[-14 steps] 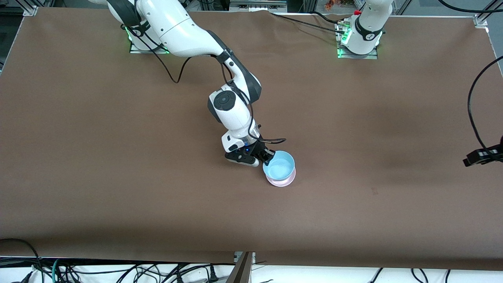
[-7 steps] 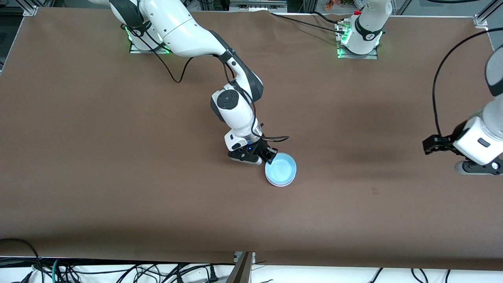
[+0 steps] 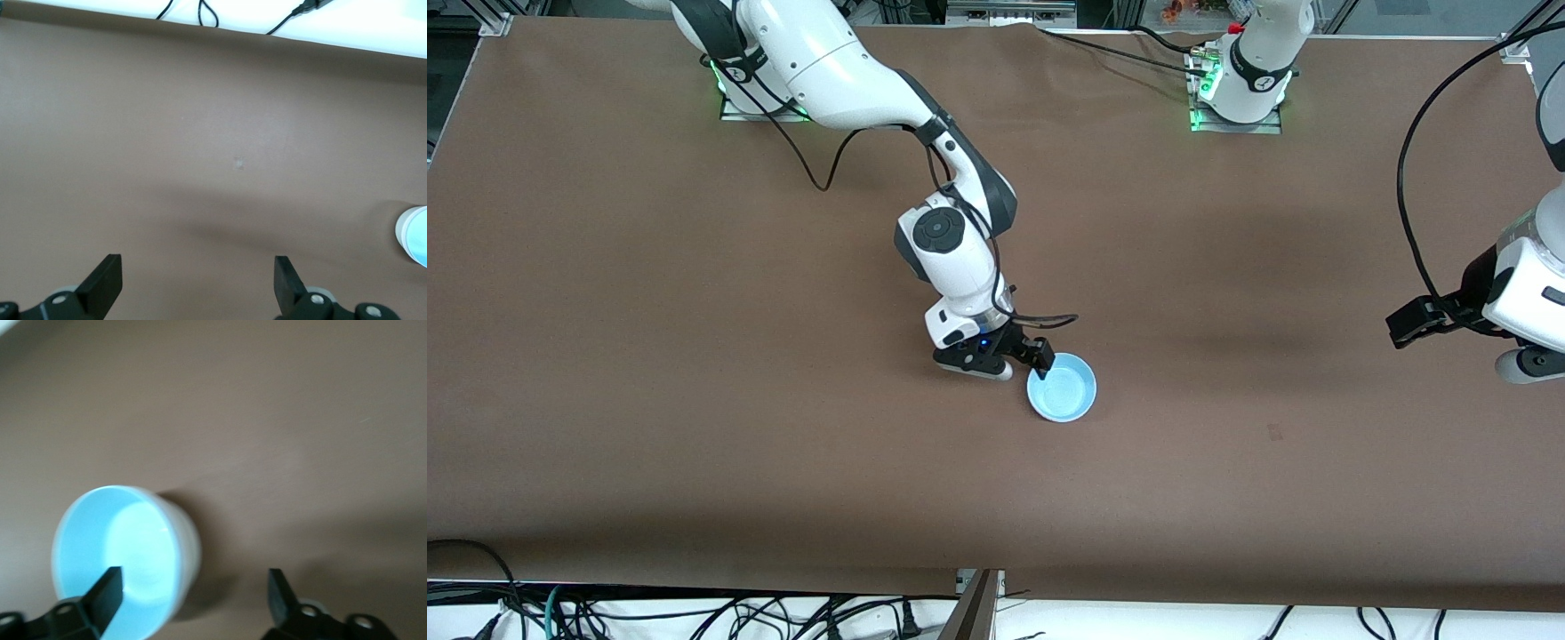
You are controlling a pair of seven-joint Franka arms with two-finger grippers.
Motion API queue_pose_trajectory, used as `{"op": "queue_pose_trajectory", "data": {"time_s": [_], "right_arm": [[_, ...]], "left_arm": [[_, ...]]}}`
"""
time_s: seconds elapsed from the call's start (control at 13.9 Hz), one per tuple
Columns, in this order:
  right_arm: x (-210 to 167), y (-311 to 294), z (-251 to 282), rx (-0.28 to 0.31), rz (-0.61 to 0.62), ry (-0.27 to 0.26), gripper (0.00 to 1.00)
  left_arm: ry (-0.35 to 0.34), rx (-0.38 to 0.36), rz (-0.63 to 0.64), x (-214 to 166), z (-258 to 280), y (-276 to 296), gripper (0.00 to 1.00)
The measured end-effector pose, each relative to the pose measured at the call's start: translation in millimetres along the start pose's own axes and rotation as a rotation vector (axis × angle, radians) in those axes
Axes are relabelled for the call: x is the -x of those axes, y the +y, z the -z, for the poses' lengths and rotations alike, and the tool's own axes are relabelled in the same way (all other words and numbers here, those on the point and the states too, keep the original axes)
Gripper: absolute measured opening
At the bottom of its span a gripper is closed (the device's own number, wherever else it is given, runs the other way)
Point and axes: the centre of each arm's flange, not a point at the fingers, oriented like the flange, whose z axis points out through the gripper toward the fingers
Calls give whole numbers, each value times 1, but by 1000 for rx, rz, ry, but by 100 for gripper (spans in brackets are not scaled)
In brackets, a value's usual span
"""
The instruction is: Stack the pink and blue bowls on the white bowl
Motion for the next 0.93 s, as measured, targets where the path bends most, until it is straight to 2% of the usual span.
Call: {"op": "queue_pose_trajectory", "data": {"time_s": [0.22, 0.36, 0.5, 0.72, 0.93], "right_arm": [[-28, 11, 35, 137, 160, -70, 100], [-61, 33, 67, 207, 272, -137, 100], [-100, 63, 109, 258, 348, -197, 100], [-151, 115, 189, 331, 470, -295, 100], [-186, 164, 271, 366, 560, -357, 100]], "left_arm": [[-2, 12, -33, 6, 0, 28, 100], [-10, 6, -16, 4, 2, 21, 100], [-37, 16, 40, -1, 2, 0, 100], [-57, 81, 72, 7, 27, -26, 100], [-32, 60, 42, 38, 68, -45, 100]]}}
